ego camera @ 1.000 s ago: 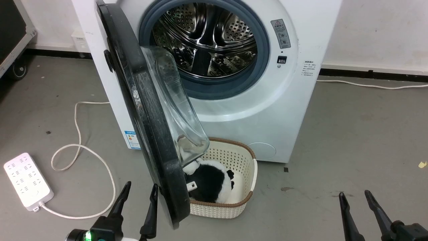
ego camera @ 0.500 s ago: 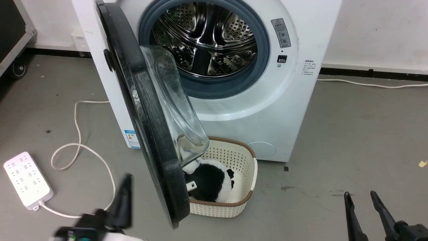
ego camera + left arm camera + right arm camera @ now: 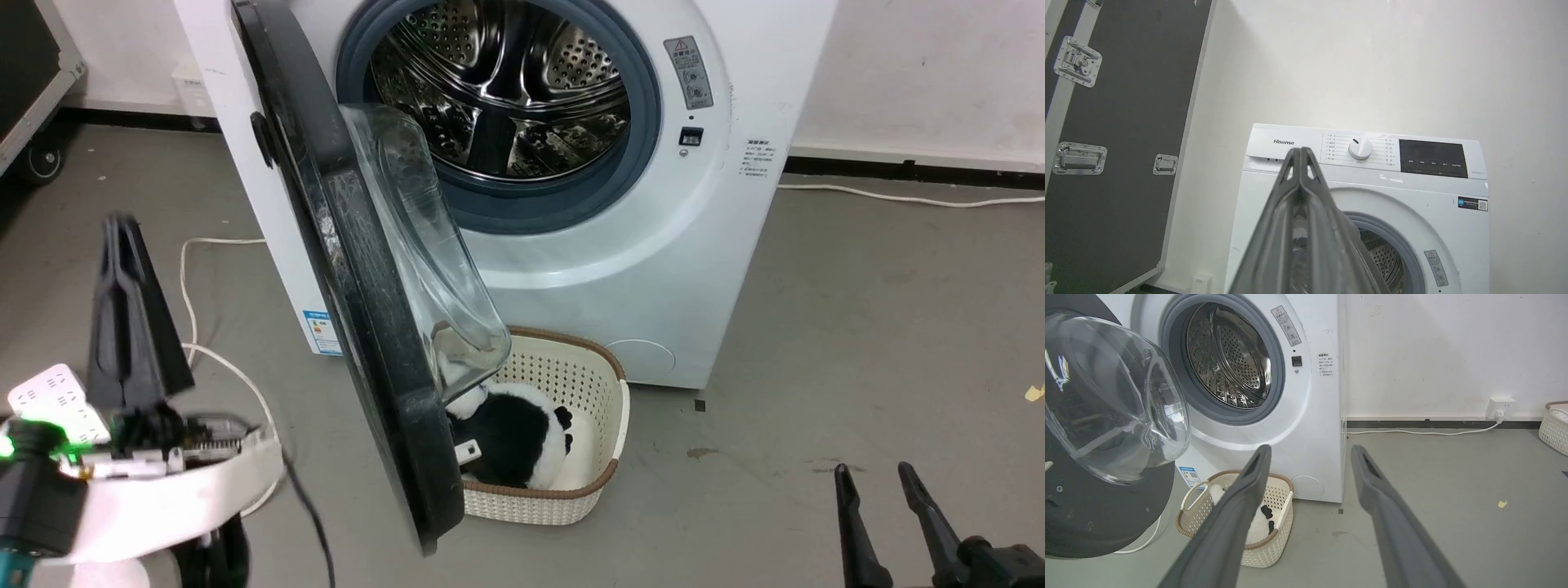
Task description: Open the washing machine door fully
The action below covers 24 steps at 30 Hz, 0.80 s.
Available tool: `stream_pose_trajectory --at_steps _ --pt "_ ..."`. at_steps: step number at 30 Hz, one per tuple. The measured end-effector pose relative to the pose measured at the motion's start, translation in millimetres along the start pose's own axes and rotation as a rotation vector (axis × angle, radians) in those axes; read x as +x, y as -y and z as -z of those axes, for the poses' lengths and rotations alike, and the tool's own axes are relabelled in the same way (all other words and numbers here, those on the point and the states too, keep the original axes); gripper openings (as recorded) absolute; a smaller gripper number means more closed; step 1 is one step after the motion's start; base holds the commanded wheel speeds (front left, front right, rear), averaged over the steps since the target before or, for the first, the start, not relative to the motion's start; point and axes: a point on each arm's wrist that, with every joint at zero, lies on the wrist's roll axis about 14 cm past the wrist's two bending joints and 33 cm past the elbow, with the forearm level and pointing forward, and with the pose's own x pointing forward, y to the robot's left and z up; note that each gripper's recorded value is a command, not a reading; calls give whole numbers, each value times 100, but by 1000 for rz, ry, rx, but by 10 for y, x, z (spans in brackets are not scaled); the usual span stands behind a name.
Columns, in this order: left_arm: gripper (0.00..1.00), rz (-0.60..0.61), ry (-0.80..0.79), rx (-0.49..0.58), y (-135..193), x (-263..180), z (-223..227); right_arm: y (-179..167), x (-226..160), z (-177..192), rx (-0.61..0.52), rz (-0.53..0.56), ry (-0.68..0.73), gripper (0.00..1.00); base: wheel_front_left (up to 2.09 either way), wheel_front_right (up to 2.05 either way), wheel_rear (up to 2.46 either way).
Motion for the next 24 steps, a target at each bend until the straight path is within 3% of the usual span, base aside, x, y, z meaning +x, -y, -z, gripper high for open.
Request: stream_pose_trajectory --at_steps 4,9,17,24 --pt "0 69 83 -9 223 113 -228 -29 -3 8 11 -7 0 100 0 0 0" --pt "0 194 53 -70 621 116 -251 -27 -7 30 21 -4 -5 100 0 0 0" --pt "0 351 -185 -192 1160 -219 210 -44 3 95 30 -8 -25 100 0 0 0" --pt "0 374 -475 -278 1355 -749 893 -49 49 139 34 -9 -37 100 0 0 0"
